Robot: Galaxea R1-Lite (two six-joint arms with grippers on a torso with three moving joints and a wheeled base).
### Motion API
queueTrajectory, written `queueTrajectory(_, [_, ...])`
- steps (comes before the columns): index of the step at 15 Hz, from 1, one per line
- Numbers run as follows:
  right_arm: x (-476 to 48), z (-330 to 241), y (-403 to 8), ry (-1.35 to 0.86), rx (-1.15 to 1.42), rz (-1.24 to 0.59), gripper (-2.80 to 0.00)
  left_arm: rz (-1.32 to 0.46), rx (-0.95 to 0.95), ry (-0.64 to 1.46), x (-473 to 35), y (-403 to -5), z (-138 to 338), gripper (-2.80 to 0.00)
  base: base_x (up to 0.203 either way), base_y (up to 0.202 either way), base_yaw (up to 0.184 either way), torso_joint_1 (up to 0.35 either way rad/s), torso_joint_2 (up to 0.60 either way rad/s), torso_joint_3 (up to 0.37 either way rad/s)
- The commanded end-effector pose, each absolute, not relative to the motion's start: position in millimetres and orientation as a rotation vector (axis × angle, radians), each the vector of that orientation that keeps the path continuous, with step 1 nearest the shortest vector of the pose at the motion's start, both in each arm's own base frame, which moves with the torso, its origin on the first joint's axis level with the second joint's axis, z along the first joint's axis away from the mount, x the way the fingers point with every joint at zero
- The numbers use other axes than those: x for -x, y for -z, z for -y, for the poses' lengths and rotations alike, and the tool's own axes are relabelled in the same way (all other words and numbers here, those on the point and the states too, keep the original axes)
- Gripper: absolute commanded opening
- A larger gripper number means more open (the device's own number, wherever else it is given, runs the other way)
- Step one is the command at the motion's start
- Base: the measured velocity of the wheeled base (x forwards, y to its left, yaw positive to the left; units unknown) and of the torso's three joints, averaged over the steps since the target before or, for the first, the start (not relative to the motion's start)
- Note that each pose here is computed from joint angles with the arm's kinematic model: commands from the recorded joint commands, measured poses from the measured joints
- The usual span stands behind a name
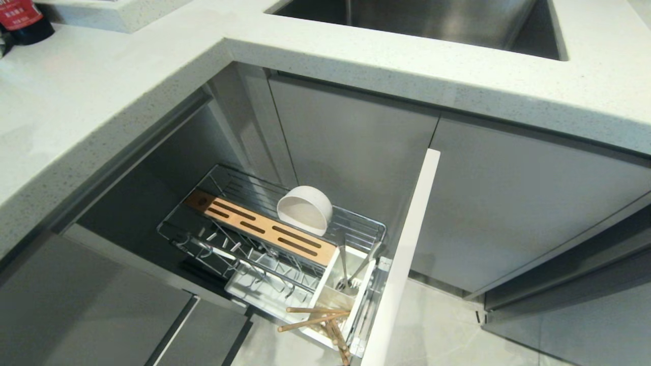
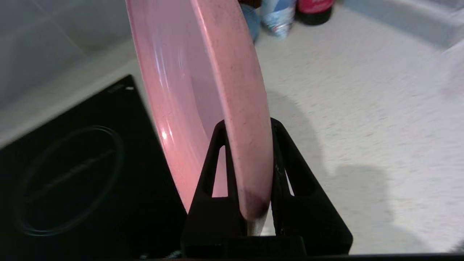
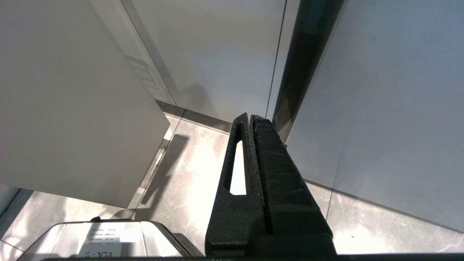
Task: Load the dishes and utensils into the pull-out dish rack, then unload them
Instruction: Take the plate out of the cupboard
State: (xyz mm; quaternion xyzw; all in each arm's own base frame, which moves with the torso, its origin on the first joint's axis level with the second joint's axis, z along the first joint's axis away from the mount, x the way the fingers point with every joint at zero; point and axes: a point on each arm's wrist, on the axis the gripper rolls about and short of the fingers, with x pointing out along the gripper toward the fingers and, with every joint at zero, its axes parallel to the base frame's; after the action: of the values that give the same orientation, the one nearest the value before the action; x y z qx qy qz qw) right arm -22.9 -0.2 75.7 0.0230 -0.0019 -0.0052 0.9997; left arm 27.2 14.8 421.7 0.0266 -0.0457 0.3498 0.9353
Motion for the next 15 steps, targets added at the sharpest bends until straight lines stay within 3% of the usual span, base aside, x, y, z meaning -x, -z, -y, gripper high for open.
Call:
queueTrajectory(1, [22.8, 0.2, -75.8, 0.011, -0.046, 0.003, -2.8, 0.035, -0.126, -0.746, -44.5, -423.9, -15.5, -2.8, 0.0, 0.0, 0.0, 0.0, 0.0, 0.0])
queueTrajectory(4, [22.8, 0.2, -75.8, 0.011, -0.046, 0.003, -2.8, -0.035, -0.195, -0.747, -61.3, -427.5, -15.8, -2.8, 0.0, 0.0, 0.0, 0.0, 0.0, 0.0])
queueTrajectory(15, [22.8, 0.2, -75.8, 0.011, -0.046, 0.003, -2.8, -0.559, -0.437, -0.701, -107.5, -405.1, -11.7, -2.8, 0.0, 0.0, 0.0, 0.0, 0.0, 0.0])
